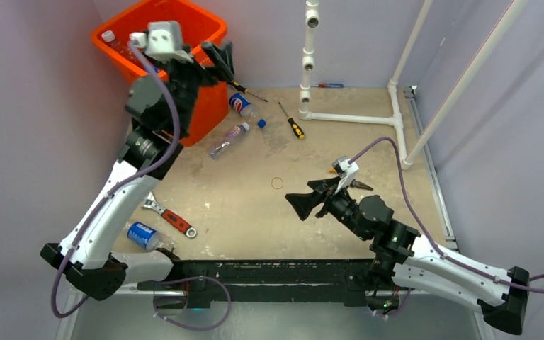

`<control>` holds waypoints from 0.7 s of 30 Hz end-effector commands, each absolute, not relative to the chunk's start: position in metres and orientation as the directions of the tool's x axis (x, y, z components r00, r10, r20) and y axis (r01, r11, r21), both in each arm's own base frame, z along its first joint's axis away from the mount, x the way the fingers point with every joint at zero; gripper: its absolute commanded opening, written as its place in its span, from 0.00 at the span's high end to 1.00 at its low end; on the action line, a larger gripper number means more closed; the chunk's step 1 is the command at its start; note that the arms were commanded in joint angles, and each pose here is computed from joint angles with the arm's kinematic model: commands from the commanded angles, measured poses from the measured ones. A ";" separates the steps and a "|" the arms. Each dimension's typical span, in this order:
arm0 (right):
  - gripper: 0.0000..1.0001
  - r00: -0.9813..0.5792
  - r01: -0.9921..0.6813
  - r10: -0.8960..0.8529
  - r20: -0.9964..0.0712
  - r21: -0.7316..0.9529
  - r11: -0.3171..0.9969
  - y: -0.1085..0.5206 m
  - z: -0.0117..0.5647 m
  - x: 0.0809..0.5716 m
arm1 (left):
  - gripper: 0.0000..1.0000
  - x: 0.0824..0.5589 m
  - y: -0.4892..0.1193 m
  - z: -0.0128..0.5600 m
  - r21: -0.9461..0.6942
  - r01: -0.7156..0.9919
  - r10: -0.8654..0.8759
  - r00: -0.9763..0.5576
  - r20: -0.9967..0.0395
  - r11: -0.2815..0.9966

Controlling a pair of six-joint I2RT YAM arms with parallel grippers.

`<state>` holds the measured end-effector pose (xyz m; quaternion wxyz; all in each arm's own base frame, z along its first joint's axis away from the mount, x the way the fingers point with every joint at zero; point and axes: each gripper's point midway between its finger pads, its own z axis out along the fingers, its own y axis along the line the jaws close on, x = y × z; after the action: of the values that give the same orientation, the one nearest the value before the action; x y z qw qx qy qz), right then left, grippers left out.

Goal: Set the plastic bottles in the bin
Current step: Place the plastic bottle in the trash bin, then pick up the plastic bottle at the center of the board.

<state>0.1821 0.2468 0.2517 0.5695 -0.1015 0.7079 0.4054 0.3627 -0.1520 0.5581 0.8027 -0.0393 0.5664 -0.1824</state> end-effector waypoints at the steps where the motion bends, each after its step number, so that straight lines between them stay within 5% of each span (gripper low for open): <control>1: 0.01 -0.292 -0.572 0.400 -0.869 0.494 0.655 0.232 0.262 0.185 | 0.01 0.365 -0.183 0.416 0.037 0.135 0.047 -0.068 -0.997 0.990; 11: 0.01 -0.298 -0.522 0.413 -0.861 0.509 0.685 0.207 0.255 0.179 | 0.01 0.364 -0.214 0.229 0.458 0.376 0.591 -0.457 -0.664 0.805; 21: 0.01 -0.294 -0.538 0.429 -0.854 0.519 0.664 0.203 0.256 0.173 | 0.01 0.431 -0.177 0.131 0.439 0.384 0.576 -0.649 -0.498 0.812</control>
<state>0.1740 0.2044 0.2558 0.5919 -0.0452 0.6955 0.4049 0.3966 -0.1900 0.1252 0.3147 0.2859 0.8938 0.1424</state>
